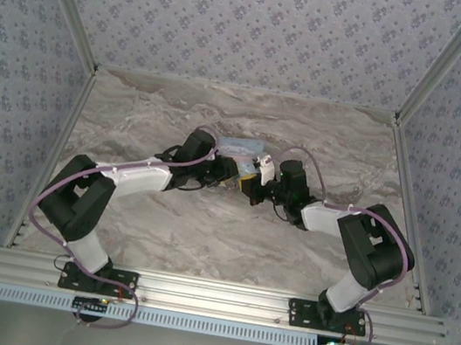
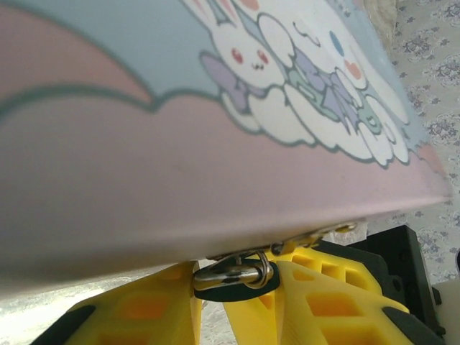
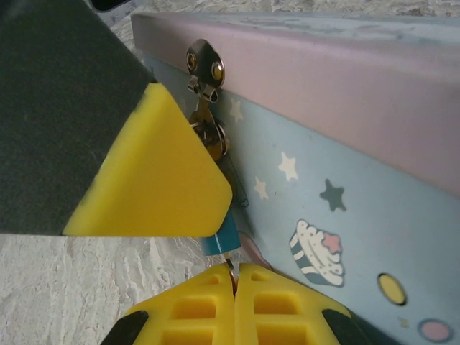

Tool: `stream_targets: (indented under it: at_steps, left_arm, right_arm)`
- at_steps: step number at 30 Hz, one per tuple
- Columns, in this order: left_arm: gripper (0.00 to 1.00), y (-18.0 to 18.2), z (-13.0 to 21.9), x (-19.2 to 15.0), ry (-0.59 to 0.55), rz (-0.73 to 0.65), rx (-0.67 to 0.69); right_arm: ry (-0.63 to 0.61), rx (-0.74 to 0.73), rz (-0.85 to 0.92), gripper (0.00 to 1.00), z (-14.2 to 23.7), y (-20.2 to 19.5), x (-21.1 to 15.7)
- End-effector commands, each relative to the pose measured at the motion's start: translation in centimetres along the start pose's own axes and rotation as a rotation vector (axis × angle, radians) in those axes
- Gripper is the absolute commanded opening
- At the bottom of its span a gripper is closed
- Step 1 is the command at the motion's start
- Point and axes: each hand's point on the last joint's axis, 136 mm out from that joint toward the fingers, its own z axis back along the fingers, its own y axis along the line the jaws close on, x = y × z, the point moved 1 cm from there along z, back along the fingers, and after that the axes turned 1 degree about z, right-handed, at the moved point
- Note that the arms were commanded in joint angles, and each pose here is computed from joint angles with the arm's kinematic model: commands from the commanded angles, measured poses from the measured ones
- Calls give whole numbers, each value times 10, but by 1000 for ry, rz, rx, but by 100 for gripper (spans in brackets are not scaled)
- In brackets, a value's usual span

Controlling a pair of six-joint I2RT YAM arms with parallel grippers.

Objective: Unlock a padlock with a key

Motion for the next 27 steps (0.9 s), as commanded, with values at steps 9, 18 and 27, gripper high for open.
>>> stream_targets:
  at_steps: [9, 18, 27]
  left_arm:
    - [30, -2, -26, -29, 130, -41, -33]
    - [40, 10, -27, -22, 107, -27, -14]
    - [59, 3, -1, -9, 51, -46, -31]
  right_arm:
    - [-9, -80, -185, 0, -1, -8, -15]
    - [73, -150, -316, 0, 0, -15, -36]
    - [119, -189, -409, 0, 5, -20, -47]
